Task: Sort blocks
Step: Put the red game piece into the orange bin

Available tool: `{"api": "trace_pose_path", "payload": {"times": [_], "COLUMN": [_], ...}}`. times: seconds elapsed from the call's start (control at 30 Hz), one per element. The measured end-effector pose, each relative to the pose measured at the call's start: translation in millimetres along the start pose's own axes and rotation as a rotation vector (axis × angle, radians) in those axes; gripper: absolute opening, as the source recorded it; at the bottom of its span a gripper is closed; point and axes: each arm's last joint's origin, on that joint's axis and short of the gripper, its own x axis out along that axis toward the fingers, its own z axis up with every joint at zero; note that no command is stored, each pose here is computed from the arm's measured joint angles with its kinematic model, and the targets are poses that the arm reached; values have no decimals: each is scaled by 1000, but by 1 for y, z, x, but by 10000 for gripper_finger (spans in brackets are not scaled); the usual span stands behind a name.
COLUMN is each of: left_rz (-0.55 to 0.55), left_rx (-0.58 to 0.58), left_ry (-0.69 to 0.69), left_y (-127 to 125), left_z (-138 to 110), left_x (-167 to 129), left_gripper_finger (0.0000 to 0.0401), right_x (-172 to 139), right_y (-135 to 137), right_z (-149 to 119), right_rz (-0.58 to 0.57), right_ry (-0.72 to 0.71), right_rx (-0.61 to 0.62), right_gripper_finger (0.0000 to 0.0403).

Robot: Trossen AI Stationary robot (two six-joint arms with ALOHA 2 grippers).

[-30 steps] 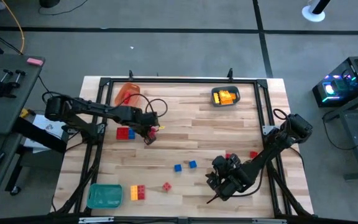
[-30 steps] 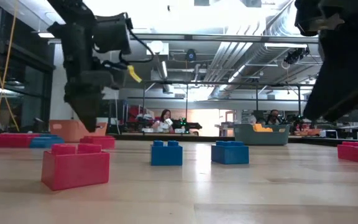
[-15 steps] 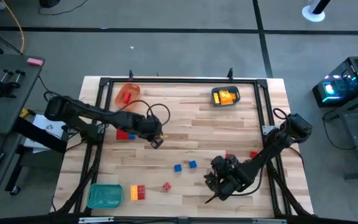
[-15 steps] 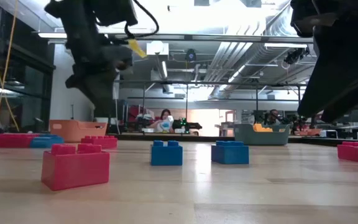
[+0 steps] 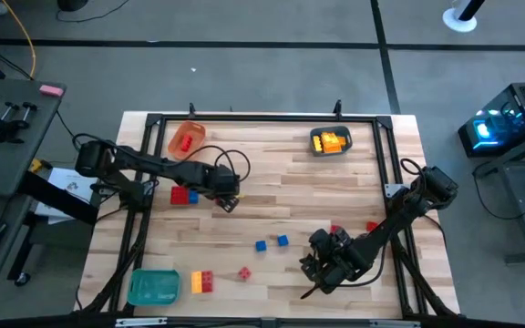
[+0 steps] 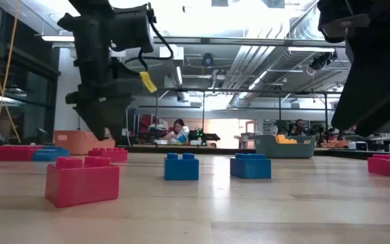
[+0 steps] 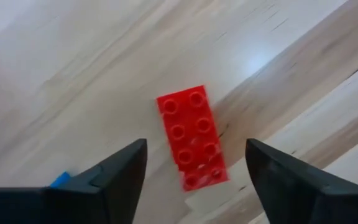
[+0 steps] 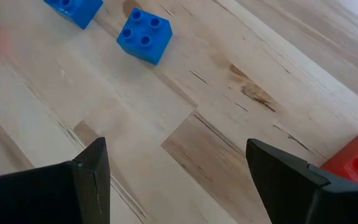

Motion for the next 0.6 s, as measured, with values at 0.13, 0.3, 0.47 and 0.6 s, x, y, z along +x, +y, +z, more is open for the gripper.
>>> {"api": "trace_pose_path", "payload": {"times": [0.13,0.3,0.47,0.6], "left_rz": [14,72,53,26], "left_rx": [-8,-73,-56,-2], "left_ry": [20,63,114,140], "left_y": [-5,-5,-9,-9], "left_z": [0,-1,-1,-2], "left_x": [13,34,46,43], "left_gripper_finger": [281,282,280,214], "right_x": [1,1,1,1], "right_y": [0,0,-1,0], "right_z": [1,2,2,2], "right_rz": [-2,-3,-6,-5], "right_ry": [2,4,5,5], "right_rx": [-4,-10,-19,-17], "right_gripper_finger": [258,258,258,258]}}
